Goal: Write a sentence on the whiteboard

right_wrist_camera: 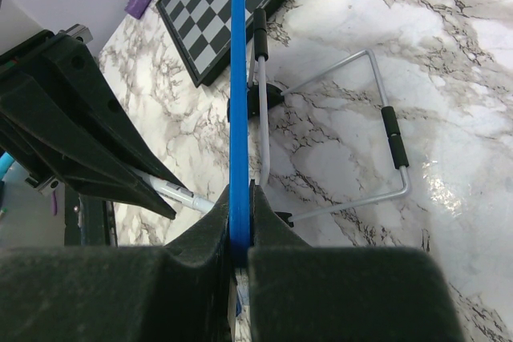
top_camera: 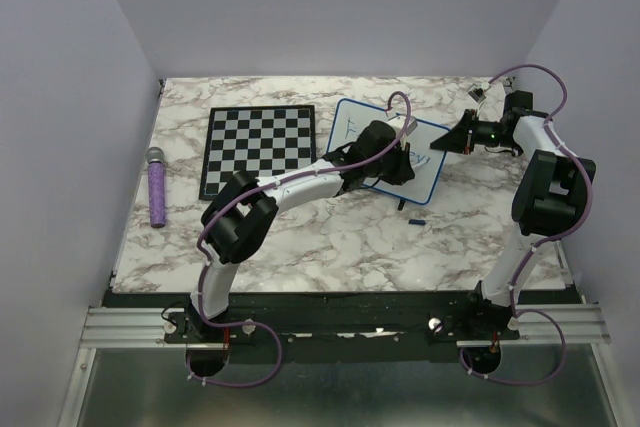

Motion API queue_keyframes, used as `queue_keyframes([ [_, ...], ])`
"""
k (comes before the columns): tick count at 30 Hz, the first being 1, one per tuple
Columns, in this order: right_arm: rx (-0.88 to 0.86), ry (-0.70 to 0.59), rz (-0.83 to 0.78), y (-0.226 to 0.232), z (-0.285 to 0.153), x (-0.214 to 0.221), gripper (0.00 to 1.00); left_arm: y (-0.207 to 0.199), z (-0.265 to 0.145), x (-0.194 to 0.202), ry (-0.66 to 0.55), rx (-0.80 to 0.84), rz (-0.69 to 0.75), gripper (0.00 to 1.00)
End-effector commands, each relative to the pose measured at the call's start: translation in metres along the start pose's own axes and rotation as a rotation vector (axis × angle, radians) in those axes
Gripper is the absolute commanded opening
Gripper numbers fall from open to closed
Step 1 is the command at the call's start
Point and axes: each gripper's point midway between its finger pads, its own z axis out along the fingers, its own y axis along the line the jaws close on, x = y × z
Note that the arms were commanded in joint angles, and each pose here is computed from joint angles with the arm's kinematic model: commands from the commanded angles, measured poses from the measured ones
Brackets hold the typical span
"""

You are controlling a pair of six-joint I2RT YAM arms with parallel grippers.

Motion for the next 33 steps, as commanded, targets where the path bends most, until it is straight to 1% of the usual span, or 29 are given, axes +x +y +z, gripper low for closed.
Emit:
queue_keyframes([
  [1, 0.026, 0.016, -0.091, 0.0, -0.001, -0.009, 0.0, 0.011, -0.005, -0.005, -0.01, -0.038, 0.002, 0.0],
  [20, 0.026, 0.017, -0.089, -0.001, -0.001, -0.009, 0.01, -0.003, -0.003, -0.019, -0.037, 0.026, 0.003, 0.0],
  [33, 0.024, 0.016, -0.086, -0.001, 0.0, -0.009, 0.01, -0.008, -0.001, -0.018, -0.031, 0.058, 0.002, 0.0],
])
